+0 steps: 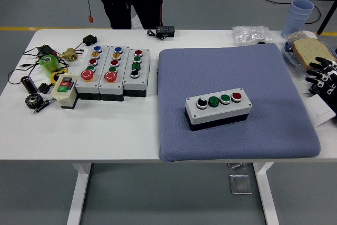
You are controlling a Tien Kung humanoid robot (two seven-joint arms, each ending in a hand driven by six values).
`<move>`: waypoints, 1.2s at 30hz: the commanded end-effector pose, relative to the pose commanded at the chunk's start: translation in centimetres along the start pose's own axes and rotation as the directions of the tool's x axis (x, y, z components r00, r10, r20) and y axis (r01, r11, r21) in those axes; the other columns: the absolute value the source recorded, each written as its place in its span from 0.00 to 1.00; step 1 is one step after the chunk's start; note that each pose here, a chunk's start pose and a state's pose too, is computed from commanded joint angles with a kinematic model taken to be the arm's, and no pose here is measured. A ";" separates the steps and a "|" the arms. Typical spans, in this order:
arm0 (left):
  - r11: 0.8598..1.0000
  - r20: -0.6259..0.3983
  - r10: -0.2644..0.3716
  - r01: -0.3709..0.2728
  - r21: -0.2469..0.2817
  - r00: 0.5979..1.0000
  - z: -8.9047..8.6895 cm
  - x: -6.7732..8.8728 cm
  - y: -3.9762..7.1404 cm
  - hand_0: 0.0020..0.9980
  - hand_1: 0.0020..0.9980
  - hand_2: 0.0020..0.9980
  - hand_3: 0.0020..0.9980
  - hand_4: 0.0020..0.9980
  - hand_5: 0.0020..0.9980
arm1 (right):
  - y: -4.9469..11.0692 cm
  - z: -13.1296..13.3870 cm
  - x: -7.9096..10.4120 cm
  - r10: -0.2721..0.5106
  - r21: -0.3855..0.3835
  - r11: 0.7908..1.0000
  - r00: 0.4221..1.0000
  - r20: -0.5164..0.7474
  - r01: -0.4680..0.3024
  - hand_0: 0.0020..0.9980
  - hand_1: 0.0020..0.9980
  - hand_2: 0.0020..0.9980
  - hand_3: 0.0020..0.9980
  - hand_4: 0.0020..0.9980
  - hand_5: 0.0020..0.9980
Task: Pick up the button,place it on the desk,press the button,press the button
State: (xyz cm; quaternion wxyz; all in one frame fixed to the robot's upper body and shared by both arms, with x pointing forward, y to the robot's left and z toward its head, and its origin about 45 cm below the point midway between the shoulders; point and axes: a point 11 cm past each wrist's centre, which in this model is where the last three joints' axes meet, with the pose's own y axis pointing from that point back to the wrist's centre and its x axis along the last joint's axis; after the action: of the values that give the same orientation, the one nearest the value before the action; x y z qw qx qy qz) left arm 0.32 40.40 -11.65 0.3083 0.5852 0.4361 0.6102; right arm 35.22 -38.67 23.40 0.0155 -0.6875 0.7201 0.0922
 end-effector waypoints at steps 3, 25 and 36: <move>1.000 0.004 0.001 -0.001 0.002 1.000 -0.1 0.0 0.0 0.56 0.42 0.42 0.43 0.27 0.39 | 0.0 0.1 0.0 0.001 -0.004 1.000 1.000 0.001 -0.001 0.66 0.60 0.66 0.66 0.71 0.45; 1.000 -0.002 -0.005 0.005 -0.009 1.000 0.3 -0.1 0.1 0.55 0.42 0.42 0.43 0.27 0.40 | -0.1 -0.2 -0.2 0.020 0.000 1.000 1.000 0.017 -0.020 0.65 0.58 0.65 0.65 0.70 0.46; 1.000 -0.005 -0.006 0.006 -0.017 1.000 0.8 -0.1 0.1 0.55 0.42 0.42 0.43 0.27 0.40 | -0.1 -0.9 -0.3 0.020 0.020 1.000 1.000 0.017 -0.020 0.65 0.58 0.64 0.65 0.68 0.45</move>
State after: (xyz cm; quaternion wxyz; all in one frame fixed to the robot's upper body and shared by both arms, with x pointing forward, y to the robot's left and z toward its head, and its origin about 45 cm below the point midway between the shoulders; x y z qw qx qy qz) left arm 1.13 40.35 -11.63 0.3137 0.5797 0.4335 0.6145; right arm 35.42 -38.56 24.29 0.0276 -0.6792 0.7277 0.0911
